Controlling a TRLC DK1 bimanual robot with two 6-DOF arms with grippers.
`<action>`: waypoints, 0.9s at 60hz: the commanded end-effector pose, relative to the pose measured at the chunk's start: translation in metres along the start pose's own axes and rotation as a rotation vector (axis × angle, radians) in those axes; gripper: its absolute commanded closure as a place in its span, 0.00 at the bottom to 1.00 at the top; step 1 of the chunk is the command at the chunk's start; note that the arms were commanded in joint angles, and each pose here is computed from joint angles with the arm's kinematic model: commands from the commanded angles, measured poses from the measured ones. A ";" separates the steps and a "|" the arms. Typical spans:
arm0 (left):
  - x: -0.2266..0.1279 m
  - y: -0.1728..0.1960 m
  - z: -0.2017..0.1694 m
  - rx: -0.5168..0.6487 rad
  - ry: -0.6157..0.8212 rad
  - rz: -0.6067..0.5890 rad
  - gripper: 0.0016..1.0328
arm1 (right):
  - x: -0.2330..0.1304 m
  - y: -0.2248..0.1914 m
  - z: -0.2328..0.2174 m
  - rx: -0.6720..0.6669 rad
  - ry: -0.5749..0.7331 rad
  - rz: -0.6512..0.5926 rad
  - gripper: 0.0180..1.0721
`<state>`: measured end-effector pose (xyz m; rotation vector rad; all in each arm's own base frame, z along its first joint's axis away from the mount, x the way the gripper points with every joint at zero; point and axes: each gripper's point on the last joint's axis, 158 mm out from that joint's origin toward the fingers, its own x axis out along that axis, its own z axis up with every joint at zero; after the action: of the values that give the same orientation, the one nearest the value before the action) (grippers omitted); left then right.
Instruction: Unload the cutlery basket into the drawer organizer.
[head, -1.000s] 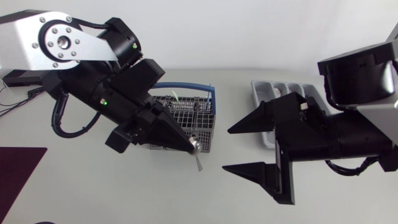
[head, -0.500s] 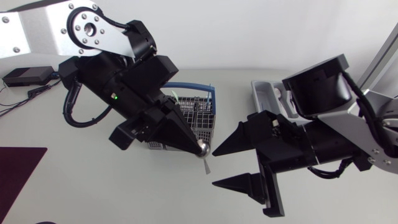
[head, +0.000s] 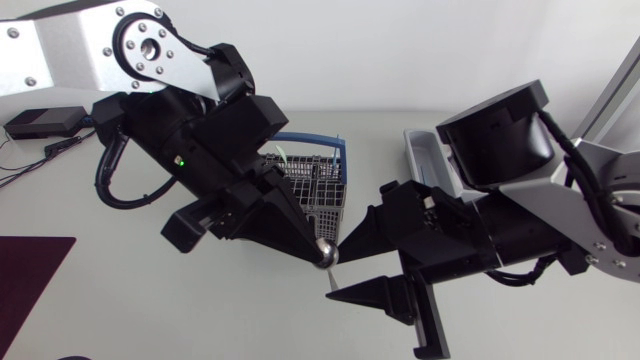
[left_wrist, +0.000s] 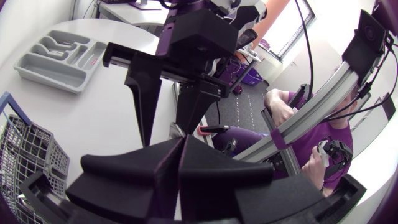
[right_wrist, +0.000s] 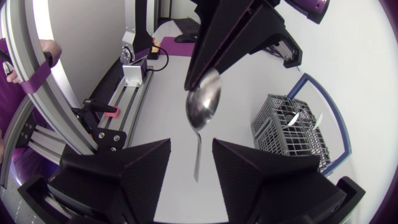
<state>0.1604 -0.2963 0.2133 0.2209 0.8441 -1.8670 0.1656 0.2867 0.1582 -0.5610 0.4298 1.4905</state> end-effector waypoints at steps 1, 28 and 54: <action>0.001 -0.003 0.006 0.019 -0.016 -0.026 0.80 | 0.002 0.000 0.006 -0.026 -0.010 0.006 0.65; 0.000 -0.002 0.007 0.012 -0.029 -0.028 0.80 | 0.002 0.008 0.005 -0.025 -0.003 0.032 0.90; -0.013 0.001 0.016 -0.004 -0.078 -0.012 0.40 | 0.000 0.016 0.002 -0.002 0.025 0.034 0.93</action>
<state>0.1602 -0.2960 0.2209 0.1613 0.8425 -1.8741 0.1579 0.2880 0.1564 -0.5761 0.4462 1.5030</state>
